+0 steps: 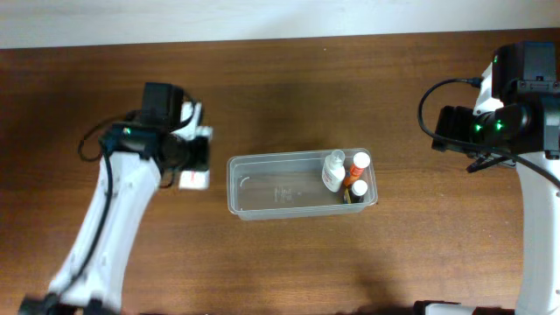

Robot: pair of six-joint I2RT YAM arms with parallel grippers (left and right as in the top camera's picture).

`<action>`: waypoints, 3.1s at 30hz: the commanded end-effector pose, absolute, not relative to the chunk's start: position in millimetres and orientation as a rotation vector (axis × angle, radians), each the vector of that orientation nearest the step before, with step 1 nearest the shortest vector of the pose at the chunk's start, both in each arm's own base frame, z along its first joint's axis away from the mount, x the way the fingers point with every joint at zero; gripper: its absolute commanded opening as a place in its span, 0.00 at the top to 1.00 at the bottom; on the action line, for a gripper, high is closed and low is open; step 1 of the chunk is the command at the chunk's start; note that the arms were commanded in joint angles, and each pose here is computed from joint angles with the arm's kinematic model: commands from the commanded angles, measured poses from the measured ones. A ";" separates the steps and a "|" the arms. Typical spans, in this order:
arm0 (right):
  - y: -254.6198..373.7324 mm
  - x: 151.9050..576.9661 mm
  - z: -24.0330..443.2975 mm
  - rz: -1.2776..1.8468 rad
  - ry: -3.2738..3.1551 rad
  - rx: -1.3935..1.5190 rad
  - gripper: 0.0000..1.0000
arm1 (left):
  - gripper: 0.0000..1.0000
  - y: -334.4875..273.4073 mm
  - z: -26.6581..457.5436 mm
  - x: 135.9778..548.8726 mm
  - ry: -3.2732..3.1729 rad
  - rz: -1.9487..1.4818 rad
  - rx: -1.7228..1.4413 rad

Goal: Pack container
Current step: 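Grasp the white Panadol box with left gripper and drop it in container, then grasp the gold-lidded jar with the left gripper, then place the gold-lidded jar into the container's left side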

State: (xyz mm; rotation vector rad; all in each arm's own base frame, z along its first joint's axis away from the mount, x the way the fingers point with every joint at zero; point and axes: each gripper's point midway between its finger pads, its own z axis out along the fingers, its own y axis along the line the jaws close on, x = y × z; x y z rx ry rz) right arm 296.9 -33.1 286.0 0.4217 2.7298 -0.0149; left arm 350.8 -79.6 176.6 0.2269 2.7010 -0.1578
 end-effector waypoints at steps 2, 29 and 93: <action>-34.8 297.1 283.2 -0.015 2.738 0.428 0.20 | 0.60 -170.8 216.6 331.5 2.413 -0.192 0.825; -35.3 297.0 283.3 -0.024 2.741 0.408 0.20 | 0.01 -112.3 227.5 365.8 2.492 0.062 0.544; -35.3 297.2 282.7 -0.024 2.743 0.408 0.20 | 0.63 -174.4 164.7 327.3 2.783 -0.268 0.549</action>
